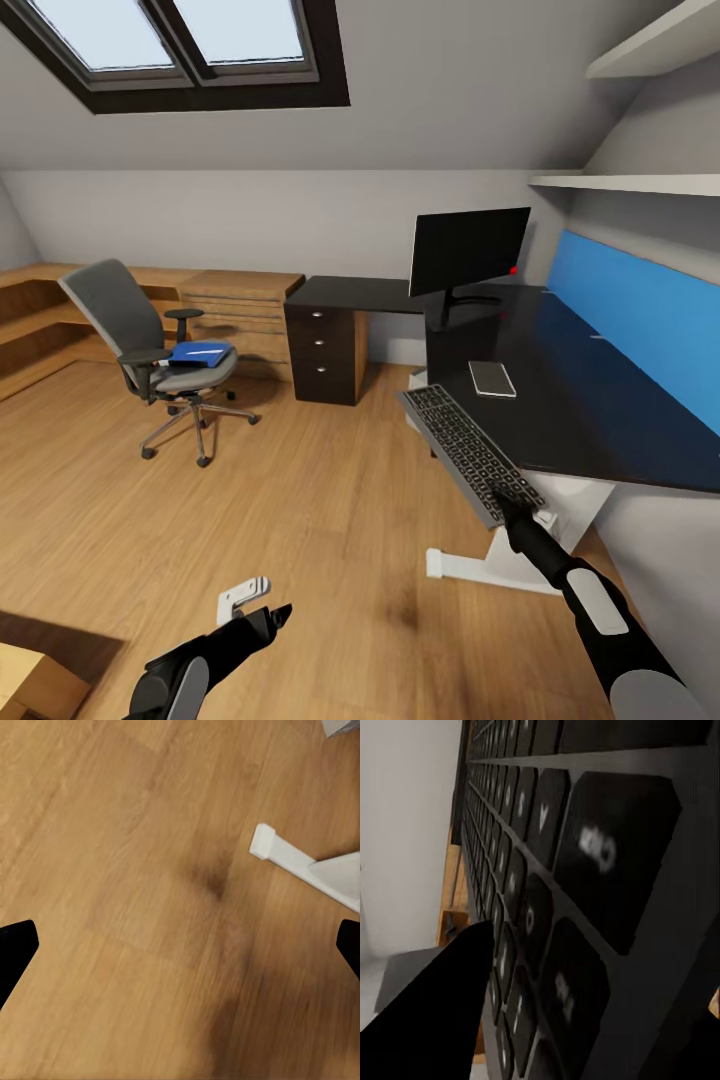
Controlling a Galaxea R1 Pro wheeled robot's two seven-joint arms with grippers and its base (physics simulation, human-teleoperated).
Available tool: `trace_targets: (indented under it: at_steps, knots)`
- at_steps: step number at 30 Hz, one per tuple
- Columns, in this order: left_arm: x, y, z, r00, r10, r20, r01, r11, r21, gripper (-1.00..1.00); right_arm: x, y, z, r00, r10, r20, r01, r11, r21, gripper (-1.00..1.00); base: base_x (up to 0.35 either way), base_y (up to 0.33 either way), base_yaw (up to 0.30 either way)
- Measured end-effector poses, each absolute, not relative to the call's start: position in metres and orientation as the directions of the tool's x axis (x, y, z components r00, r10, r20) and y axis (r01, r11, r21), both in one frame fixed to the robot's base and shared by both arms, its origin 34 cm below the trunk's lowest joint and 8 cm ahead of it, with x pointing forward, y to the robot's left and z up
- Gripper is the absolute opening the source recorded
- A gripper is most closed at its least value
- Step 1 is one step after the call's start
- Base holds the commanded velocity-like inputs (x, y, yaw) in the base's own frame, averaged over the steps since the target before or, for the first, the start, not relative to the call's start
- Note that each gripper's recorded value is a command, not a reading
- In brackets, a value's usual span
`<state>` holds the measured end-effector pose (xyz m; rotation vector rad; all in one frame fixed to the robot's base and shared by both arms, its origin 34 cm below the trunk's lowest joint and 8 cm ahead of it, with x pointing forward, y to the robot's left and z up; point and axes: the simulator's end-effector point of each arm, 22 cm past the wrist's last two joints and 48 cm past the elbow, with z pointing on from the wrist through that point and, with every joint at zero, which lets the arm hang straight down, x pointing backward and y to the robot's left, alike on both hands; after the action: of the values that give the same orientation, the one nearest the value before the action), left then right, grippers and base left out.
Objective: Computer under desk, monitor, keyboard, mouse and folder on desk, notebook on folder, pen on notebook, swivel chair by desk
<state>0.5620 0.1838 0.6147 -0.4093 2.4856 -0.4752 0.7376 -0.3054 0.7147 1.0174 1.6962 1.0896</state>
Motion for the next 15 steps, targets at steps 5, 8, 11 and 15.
trace_targets:
  at_steps: [5,8,11,15]
  knots:
    - [0.5589,0.1827,0.6105,-0.797,-0.384,-0.466,-0.186,0.89,-0.416,1.0,0.7376,-0.3055,0.7147,-0.303,0.926,-0.226,0.18,0.288,0.94,-1.0,0.0,0.0,0.0]
    - [0.5587,0.1821,0.6103,-0.797,-0.385,-0.465,-0.186,0.89,-0.417,1.0,0.7377,-0.3057,0.7147,-0.302,0.926,-0.227,0.18,0.289,0.94,-1.0,0.0,0.0,0.0]
    - [0.5586,0.1819,0.6102,-0.797,-0.385,-0.465,-0.186,0.89,-0.417,1.0,0.7376,-0.3056,0.7147,-0.302,0.926,-0.227,0.18,0.29,0.94,-1.0,0.0,0.0,0.0]
    - [0.5585,0.182,0.6101,-0.798,-0.385,-0.464,-0.187,0.89,-0.416,1.0,0.7376,-0.3056,0.7147,-0.302,0.926,-0.227,0.18,0.29,0.94,-1.0,0.0,0.0,0.0]
